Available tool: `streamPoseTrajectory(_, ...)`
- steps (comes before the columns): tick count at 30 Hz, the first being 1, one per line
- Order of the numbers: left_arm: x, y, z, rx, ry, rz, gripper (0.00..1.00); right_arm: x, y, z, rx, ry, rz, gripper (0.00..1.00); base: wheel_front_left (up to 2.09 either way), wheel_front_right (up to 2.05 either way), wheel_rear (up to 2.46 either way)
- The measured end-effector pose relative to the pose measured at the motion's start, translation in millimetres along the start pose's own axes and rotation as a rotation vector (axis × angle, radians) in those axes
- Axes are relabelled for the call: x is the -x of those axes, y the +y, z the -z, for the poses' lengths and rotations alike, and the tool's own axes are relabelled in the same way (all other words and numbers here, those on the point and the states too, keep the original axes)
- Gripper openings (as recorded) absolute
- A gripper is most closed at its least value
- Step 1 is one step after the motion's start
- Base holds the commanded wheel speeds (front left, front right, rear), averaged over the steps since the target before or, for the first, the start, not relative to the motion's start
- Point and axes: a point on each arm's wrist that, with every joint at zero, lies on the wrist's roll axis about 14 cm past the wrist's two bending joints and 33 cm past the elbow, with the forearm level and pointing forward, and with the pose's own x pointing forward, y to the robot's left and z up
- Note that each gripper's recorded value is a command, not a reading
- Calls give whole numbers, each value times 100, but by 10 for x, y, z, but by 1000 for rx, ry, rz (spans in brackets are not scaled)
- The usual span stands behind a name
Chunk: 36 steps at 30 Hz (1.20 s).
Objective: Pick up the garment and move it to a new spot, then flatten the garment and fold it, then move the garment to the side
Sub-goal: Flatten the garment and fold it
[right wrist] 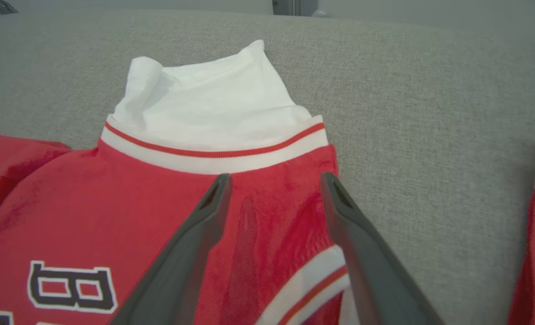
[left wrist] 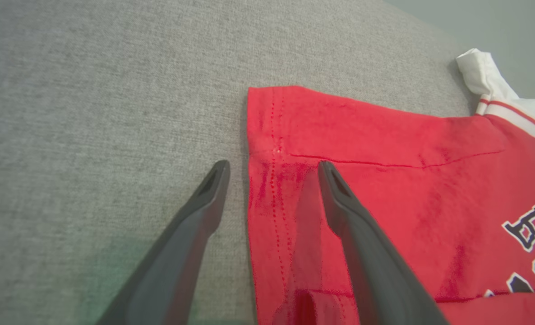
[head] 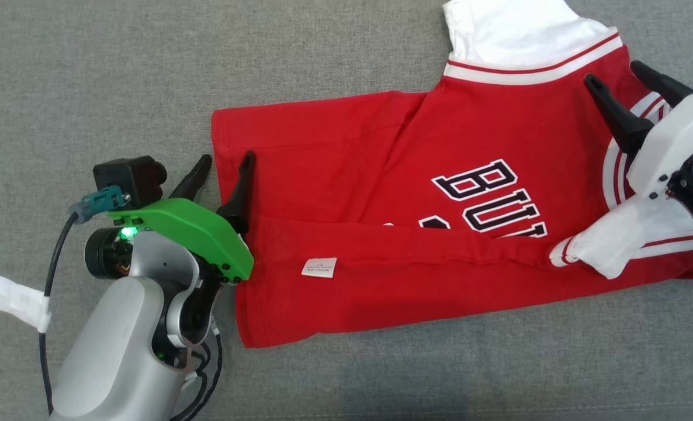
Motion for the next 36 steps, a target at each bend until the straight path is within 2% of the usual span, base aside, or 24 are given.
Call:
streamPoseTrajectory(10,-326,-46,-59,-30,12,37,100,-702,-59,-318,74,-1,9,100,0,0,0)
streamPoseTrajectory(18,-490,-6,-1,-45,25,51,100,-1267,81,-157,59,51,-23,100,0,0,0)
streamPoseTrajectory(19,-492,2,4,-47,26,52,94,-1314,111,-153,58,48,-30,100,0,0,0)
streamPoseTrajectory(20,-490,9,10,-48,28,54,50,-1354,135,-140,56,47,-37,100,0,0,0)
streamPoseTrajectory(22,-488,19,8,-54,29,58,0,-1411,178,-129,51,43,-48,100,0,0,0)
streamPoseTrajectory(24,-483,24,18,-60,35,63,0,-1436,208,-118,37,44,-59,100,0,0,0)
streamPoseTrajectory(25,-479,4,32,-65,45,74,0,-1437,217,-116,33,41,-63,47,0,0,0)
streamPoseTrajectory(26,-475,-18,41,-65,51,82,0,-1432,231,-116,24,38,-68,0,0,0,0)
streamPoseTrajectory(30,-450,-80,-10,-59,39,101,0,-1388,285,-152,9,14,-90,0,0,0,0)
streamPoseTrajectory(36,-407,20,-224,-64,-20,53,0,-1246,90,-358,-5,-84,-37,0,0,0,0)
